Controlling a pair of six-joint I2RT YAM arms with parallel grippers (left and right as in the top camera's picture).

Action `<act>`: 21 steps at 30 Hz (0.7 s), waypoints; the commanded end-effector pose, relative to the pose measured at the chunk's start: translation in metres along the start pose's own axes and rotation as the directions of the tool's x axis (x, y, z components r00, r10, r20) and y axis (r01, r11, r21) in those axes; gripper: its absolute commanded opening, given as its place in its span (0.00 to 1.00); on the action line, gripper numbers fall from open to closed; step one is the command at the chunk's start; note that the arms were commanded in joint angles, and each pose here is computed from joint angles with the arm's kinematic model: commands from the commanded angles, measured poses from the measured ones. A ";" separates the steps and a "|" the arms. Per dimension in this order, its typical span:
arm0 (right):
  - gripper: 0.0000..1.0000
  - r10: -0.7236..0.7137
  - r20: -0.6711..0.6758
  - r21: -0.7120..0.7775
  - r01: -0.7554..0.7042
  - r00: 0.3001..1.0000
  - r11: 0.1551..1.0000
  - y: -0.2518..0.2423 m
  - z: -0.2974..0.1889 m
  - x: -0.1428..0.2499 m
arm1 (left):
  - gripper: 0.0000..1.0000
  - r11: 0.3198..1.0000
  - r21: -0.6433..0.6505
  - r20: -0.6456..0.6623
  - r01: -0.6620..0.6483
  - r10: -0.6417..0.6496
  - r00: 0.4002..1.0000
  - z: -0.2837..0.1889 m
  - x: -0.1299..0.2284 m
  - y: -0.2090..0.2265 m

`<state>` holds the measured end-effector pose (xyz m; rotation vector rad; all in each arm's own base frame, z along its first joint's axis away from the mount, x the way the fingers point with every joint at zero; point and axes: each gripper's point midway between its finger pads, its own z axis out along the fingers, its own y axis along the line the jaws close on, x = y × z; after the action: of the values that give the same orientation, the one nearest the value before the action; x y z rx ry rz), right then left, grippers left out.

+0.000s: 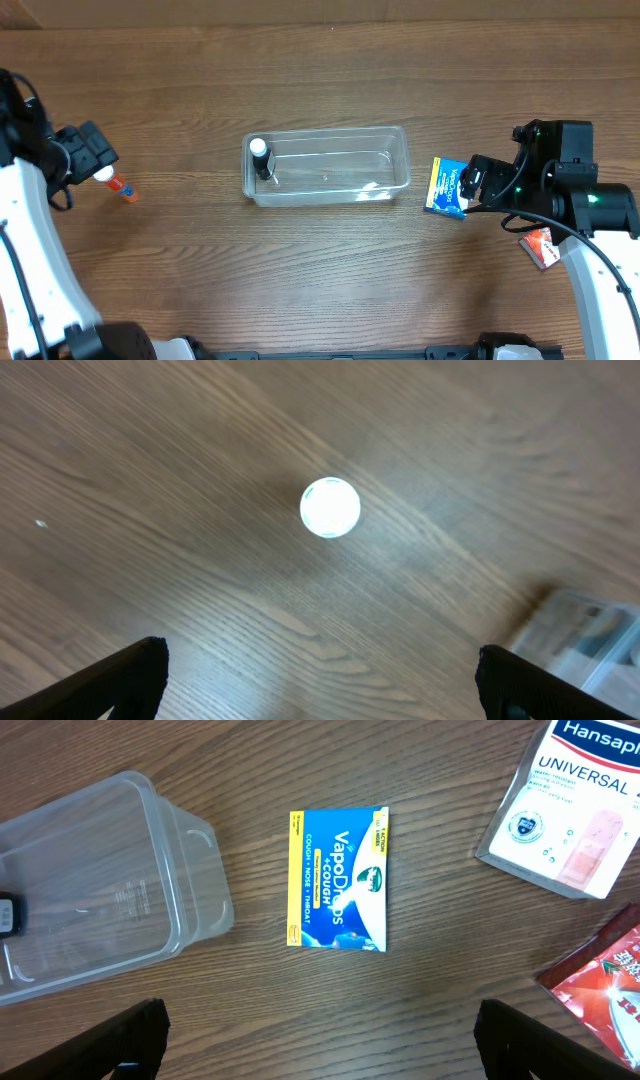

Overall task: Pack container
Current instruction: 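Move the left gripper to the orange tube and grasp it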

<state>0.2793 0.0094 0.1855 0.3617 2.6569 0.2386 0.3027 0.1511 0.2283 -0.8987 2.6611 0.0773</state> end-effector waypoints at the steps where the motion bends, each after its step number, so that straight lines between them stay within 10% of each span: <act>1: 1.00 -0.005 0.031 -0.017 0.006 1.000 1.000 0.005 -0.009 -0.009 | 1.00 1.000 0.007 -0.134 -0.026 0.026 0.991 0.052 0.008 -0.004; 12: 1.00 -0.006 0.031 -0.017 0.006 0.999 1.000 0.005 -0.009 -0.009 | 0.88 0.999 -0.020 -0.275 -0.029 0.023 0.961 0.141 0.007 -0.005; 21: 1.00 -0.006 0.031 -0.017 0.006 0.999 1.000 0.005 -0.009 -0.009 | 0.42 0.999 -0.018 -0.265 -0.029 0.023 0.964 0.144 0.003 -0.005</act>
<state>0.2791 0.0094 0.1855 0.3624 2.6580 0.2387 0.3451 0.1678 0.0944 -0.9464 2.9153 -0.0016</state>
